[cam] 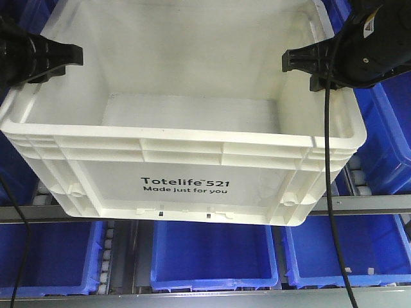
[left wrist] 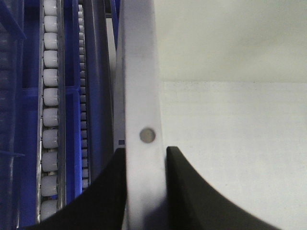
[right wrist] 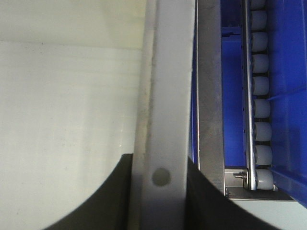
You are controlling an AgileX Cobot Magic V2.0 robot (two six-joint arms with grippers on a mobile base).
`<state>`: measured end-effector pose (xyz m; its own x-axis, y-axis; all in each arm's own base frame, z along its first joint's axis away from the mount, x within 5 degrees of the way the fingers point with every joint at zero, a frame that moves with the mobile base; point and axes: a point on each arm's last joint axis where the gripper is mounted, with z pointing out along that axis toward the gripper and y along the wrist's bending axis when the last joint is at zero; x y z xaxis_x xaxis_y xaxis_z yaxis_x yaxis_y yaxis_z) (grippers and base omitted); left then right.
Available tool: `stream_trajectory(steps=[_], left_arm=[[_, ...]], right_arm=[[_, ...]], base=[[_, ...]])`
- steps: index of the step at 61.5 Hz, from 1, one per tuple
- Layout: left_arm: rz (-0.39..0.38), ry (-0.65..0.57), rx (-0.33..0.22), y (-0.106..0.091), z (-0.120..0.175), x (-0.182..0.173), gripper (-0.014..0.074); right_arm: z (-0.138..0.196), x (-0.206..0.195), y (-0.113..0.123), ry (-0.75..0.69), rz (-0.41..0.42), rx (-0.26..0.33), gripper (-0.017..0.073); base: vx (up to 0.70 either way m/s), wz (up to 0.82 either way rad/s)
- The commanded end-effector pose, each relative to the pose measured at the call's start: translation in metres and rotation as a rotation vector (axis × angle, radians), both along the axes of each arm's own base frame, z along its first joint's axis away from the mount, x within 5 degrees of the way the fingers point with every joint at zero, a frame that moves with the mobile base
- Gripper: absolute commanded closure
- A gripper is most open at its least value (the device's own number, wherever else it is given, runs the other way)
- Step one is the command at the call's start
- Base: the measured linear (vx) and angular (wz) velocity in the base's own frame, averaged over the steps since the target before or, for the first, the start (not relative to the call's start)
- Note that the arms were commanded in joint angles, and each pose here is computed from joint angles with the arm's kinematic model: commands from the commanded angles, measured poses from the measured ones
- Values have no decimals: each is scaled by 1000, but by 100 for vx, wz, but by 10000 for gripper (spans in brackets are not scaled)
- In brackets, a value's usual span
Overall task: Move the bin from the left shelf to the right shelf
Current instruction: 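Align the held tote over the empty roller lane between blue bins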
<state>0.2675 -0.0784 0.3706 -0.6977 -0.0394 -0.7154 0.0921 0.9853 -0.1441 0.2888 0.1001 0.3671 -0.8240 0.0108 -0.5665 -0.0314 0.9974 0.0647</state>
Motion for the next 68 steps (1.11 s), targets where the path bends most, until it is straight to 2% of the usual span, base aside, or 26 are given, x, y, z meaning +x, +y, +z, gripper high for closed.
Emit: stream_trajectory(steps=[1, 68], left_arm=[[-23, -205, -35, 1, 35, -6, 512], [-23, -205, -35, 1, 35, -6, 512]], right_arm=[[33, -2, -8, -197, 10, 1, 497], [33, -2, -8, -198, 10, 2, 497]], base=[[-1, -2], [1, 1]])
